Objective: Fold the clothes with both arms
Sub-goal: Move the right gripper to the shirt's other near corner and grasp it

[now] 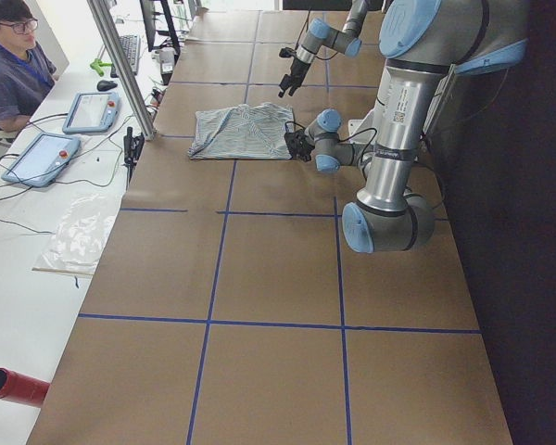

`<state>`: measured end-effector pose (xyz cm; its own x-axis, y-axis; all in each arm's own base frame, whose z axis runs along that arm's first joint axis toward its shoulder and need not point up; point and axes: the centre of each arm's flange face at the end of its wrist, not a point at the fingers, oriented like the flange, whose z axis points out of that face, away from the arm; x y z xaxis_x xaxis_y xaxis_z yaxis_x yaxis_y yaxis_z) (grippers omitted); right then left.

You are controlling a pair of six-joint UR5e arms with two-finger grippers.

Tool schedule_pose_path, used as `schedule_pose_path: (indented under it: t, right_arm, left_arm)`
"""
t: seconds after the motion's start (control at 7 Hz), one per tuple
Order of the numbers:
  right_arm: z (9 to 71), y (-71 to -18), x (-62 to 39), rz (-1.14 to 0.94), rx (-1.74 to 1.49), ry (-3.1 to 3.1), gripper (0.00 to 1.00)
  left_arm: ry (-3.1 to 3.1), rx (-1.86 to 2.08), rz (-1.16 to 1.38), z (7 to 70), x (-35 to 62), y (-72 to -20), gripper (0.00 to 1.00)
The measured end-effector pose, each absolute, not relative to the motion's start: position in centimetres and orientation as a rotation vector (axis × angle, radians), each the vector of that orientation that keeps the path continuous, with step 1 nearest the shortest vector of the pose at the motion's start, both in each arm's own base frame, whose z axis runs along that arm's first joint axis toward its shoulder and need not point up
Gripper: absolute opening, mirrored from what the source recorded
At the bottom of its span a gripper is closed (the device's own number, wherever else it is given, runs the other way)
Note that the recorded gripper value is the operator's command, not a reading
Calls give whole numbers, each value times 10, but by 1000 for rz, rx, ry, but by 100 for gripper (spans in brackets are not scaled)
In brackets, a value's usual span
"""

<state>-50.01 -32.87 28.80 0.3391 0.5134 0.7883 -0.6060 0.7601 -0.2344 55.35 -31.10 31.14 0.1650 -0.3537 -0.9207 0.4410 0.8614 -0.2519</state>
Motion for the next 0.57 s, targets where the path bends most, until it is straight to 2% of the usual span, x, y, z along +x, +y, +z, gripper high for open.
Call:
schedule_pose_path:
  t: [0.14, 0.57]
  right_arm:
    - [269, -327, -519, 721, 101, -923, 87]
    - [254, -334, -539, 719, 103, -857, 85]
  left_arm:
    - [1291, 80, -568, 309, 553, -311, 0]
    - [1309, 84, -574, 300, 548, -315, 0]
